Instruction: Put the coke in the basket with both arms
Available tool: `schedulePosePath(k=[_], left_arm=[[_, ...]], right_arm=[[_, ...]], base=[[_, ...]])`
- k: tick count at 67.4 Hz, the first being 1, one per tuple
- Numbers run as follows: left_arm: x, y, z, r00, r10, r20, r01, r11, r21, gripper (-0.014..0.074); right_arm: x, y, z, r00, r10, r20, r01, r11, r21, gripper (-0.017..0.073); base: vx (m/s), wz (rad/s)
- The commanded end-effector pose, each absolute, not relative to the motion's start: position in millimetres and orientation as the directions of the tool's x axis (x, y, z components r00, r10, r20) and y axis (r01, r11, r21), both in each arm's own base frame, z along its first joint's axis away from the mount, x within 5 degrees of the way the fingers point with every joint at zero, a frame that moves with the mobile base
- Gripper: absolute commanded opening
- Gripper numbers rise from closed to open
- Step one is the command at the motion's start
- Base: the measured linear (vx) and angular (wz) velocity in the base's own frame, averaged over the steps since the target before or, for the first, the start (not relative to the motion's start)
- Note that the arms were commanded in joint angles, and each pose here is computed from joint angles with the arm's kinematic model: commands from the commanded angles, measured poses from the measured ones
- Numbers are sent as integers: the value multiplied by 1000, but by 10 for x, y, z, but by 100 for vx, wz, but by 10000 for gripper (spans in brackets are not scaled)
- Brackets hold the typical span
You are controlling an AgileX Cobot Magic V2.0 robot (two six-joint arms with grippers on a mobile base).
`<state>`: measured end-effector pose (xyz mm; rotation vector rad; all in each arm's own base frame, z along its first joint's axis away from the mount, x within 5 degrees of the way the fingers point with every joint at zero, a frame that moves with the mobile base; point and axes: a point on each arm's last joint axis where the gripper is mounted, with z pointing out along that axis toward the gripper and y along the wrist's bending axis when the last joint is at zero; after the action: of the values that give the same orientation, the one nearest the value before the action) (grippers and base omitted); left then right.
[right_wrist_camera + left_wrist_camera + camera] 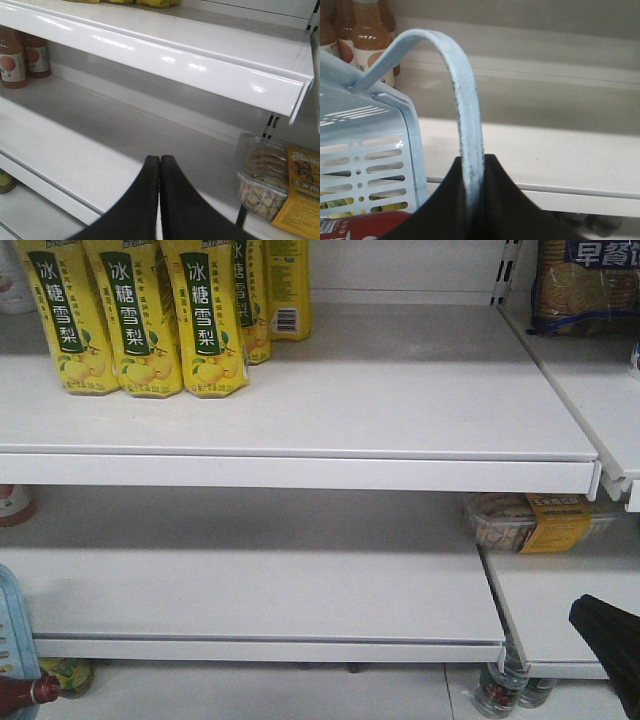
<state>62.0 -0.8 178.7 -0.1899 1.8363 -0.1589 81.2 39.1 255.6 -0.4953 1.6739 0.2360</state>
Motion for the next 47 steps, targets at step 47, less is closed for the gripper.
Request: schedulePosePath(k=[47], left_arm=[[545,25,2034,16,-15,-1000,-40,999,-16,-6]], right_arm=[[812,415,2677,-40,-179,-983,-465,874,-140,-10]], base=[[0,0]])
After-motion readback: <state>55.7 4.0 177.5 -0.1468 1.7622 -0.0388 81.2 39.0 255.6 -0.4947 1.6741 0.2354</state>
